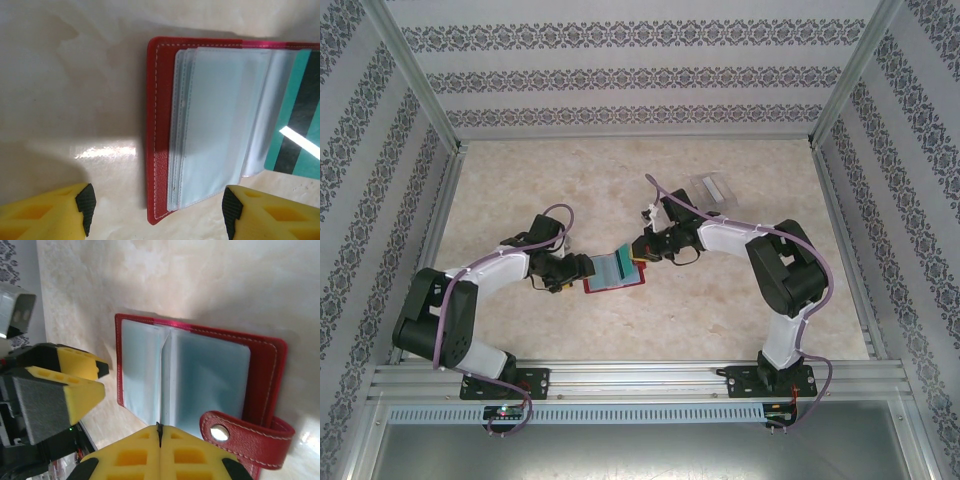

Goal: Put the credit cards into the card holder

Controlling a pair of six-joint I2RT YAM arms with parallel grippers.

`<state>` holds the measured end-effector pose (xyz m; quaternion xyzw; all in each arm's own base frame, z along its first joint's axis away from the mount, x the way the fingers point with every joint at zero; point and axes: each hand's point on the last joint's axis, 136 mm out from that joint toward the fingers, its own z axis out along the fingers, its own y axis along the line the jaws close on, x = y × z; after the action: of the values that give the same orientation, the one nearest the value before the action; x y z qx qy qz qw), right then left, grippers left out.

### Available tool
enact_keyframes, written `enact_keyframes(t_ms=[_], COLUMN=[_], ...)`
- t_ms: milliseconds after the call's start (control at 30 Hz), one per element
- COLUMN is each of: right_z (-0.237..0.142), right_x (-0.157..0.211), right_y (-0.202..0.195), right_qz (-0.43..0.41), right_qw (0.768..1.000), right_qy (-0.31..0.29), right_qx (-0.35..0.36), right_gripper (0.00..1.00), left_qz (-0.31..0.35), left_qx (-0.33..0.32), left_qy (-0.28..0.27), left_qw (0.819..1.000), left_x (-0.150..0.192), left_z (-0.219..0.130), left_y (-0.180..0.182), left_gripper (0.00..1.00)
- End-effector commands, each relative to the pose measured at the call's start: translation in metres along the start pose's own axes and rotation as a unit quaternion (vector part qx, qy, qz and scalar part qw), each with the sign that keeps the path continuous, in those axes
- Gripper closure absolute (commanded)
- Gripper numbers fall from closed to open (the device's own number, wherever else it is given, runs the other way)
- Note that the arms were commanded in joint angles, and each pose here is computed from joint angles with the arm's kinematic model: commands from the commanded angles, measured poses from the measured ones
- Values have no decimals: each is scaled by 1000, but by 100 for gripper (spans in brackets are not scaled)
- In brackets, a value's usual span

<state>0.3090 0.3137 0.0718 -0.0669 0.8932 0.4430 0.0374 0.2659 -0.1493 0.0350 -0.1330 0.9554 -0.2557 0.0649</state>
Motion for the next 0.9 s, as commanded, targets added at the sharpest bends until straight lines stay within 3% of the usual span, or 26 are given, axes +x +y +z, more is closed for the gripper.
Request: enact_keyframes(t_ms=[0,167,867], right_z=[8,17,38], right_x=[2,9,24], right_y=[9,7,-18], right_qz=[-9,-4,40], right_qw=[1000,1000,999], right_qy=[4,10,22], right_qx=[-26,-28,-21], right_gripper=[100,100,100], left_qz=[0,-3,-13], left_qx=[3,1,-15], left_qy=[17,20,27], left_qw=[1000,1000,999], left_x=[4,4,7], left_z=[5,9,17], left_y=[-4,-5,2], left_gripper=[33,41,45])
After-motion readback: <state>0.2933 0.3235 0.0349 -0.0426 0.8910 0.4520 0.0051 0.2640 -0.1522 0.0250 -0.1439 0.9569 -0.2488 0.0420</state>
